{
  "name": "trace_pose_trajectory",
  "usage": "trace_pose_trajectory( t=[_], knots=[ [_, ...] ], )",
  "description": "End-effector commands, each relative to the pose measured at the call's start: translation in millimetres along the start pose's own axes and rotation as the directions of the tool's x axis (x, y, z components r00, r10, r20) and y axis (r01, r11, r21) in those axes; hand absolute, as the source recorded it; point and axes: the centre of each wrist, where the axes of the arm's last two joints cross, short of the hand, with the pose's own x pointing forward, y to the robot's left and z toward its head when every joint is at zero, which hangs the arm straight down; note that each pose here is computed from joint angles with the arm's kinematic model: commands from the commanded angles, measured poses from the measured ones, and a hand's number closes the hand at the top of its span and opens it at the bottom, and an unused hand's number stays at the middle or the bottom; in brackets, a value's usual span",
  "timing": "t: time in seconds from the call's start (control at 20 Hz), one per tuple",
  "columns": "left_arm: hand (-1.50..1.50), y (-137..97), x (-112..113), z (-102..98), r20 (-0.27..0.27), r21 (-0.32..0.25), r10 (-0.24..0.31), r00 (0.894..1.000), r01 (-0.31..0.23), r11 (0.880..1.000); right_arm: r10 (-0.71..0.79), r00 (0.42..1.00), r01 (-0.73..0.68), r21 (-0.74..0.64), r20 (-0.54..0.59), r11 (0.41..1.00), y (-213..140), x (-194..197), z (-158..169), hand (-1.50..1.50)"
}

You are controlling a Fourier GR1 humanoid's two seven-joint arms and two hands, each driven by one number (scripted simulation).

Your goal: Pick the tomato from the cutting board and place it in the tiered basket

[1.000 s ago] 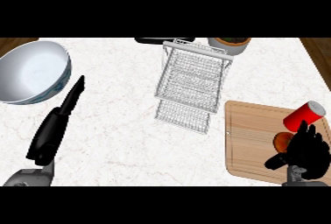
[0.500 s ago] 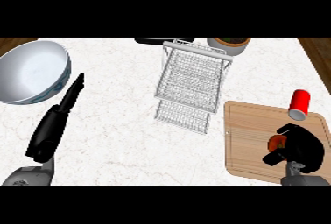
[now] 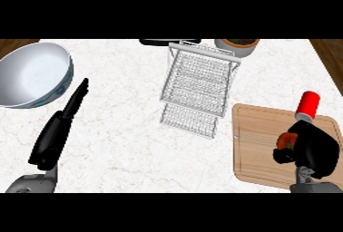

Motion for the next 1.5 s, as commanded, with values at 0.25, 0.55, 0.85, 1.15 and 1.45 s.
trace_pose_trajectory(
  t=[0.25, 0.55, 0.85, 1.15, 1.45],
  knots=[
    [0.0, -3, -1, -6, 0.005, 0.006, 0.001, 1.0, -0.001, 1.0, -0.002, 0.935, -0.047, 0.131, 0.354, 0.99, -55, -80, -71, 1.5],
    [0.0, 4, -23, 9, 0.004, 0.006, -0.002, 1.0, 0.002, 1.0, -0.177, 0.888, 0.126, 0.146, 0.424, 0.981, -106, -112, -107, 1.5],
    [0.0, 8, 7, 9, 0.003, 0.004, 0.016, 1.0, -0.016, 1.0, -0.412, 0.747, 0.344, 0.227, 0.522, 0.911, -161, -99, -103, 1.5],
    [0.0, -3, 10, -1, 0.0, 0.003, 0.002, 1.0, -0.002, 1.0, -0.395, 0.665, 0.365, 0.185, 0.634, 0.912, -225, -73, -84, 1.5],
    [0.0, 17, 4, -12, -0.001, -0.004, -0.008, 1.0, 0.008, 1.0, -0.441, 0.602, 0.425, 0.201, 0.666, 0.883, -272, -27, -69, 1.5]
  ],
)
